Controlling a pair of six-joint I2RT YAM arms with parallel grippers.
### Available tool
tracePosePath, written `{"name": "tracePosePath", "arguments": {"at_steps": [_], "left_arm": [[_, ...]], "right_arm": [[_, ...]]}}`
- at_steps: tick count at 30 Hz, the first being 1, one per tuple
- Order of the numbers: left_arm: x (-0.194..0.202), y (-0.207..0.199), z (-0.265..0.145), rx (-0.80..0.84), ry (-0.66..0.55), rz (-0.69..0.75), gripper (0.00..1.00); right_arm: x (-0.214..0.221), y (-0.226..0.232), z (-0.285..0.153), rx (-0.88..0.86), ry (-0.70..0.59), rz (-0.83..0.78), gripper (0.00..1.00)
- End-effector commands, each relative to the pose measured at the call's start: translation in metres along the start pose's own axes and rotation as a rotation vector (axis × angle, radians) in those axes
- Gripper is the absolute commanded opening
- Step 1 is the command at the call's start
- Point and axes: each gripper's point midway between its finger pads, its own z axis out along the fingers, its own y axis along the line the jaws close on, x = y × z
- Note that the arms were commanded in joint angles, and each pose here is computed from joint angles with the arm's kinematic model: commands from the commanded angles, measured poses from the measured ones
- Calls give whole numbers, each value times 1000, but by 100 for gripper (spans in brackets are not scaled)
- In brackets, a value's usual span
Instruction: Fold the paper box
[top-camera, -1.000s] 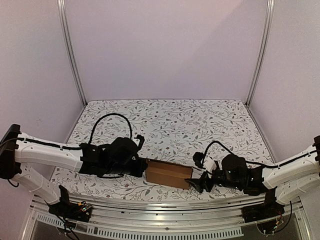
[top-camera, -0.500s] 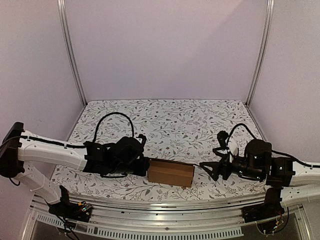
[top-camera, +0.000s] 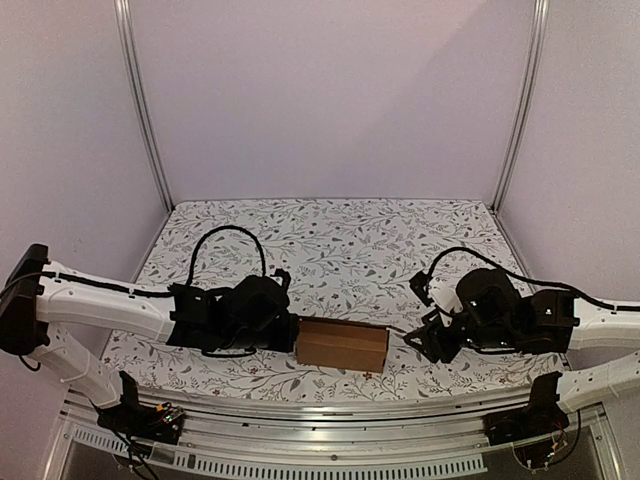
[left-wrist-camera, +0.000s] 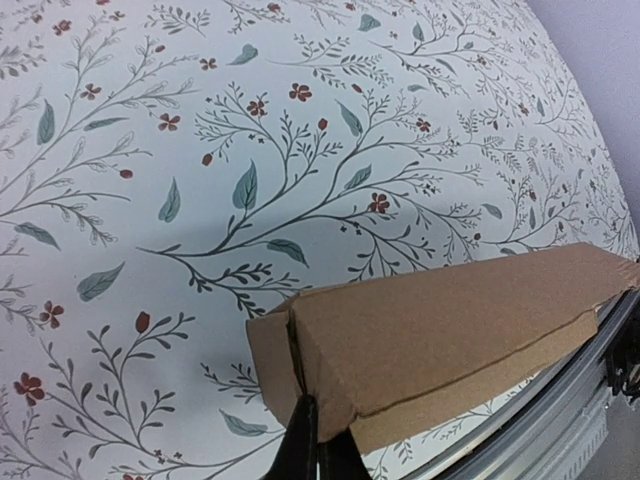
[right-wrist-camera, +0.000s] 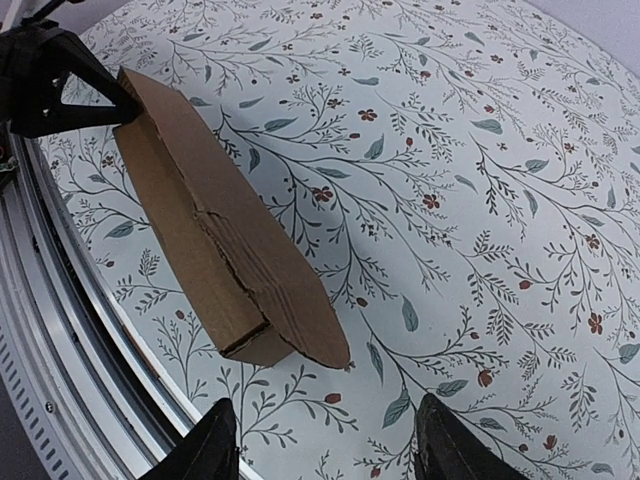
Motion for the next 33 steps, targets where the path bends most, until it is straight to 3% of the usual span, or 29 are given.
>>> {"name": "tracePosePath", "arguments": {"at_steps": [1,20,29,33], "left_arm": [[67,43,8,-149,231,74,0],[66,44,6,-156,231,82,0],[66,44,7,-158,229,79,0],[64,42,7,-159,222,75,0]], "right_arm": [[2,2,3,-1,61,-54,58],[-4,2,38,48,164,-215,31],[-9,2,41,59,155,-201,0],[-15,7,38,36,141,-178,0]]}}
